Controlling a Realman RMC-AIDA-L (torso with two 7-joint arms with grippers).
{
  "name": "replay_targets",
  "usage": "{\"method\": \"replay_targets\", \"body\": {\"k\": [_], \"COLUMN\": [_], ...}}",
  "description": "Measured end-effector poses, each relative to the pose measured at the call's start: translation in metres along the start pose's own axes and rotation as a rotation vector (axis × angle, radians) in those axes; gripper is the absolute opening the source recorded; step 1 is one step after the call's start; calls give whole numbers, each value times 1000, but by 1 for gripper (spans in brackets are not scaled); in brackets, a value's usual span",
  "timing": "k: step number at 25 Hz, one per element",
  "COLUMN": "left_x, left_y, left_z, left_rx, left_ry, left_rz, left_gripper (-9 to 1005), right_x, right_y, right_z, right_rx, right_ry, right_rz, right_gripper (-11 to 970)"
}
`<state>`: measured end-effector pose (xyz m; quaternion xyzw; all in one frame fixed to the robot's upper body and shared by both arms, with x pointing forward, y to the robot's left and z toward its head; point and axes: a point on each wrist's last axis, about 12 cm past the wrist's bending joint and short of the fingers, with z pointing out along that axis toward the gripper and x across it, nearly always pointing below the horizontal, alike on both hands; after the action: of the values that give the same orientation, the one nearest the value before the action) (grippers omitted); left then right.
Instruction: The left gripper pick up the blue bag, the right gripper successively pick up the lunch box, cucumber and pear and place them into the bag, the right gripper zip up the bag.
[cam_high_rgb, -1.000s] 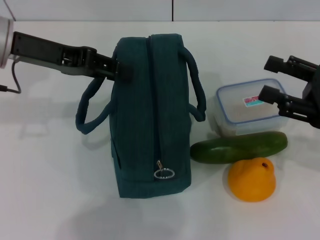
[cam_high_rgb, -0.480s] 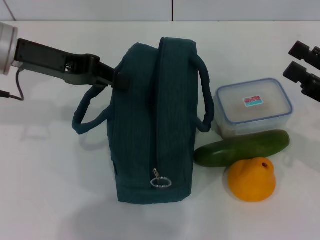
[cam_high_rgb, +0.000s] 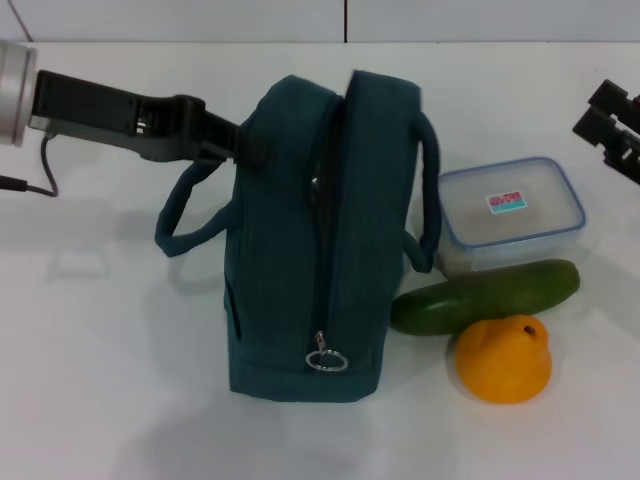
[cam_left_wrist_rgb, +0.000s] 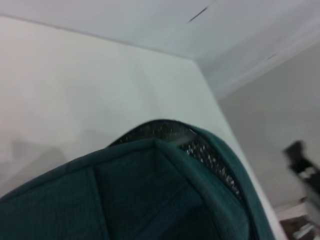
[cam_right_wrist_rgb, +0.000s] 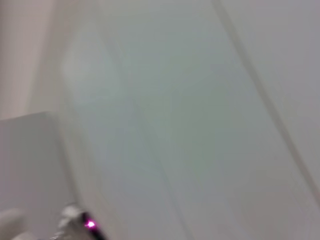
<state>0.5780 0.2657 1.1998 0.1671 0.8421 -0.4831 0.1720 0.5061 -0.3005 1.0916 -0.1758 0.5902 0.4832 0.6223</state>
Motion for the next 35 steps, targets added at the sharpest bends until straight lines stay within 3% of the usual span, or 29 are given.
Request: {"method": "replay_targets", "body": {"k": [8,18,27,35], "left_x": [1,1,2,6], "left_y": [0,3,3,4], "left_z": [-3,-10,-12,-13], "left_rx": [21,28,52,61], "left_ry": [-35,-90,-127,-136], "left_rz": [3,38,80,94], "left_gripper": [69,70,71,72], "right_x": [17,46,60,70], "right_y": [-17,-22,-29,-32], "right_z": [-13,-25,-31,-16], "right_rx": [245,424,545,568], "right_ry": [-77,-87,-72,-48], "right_rz": [187,399,536,646], "right_gripper": [702,701,700,688]}}
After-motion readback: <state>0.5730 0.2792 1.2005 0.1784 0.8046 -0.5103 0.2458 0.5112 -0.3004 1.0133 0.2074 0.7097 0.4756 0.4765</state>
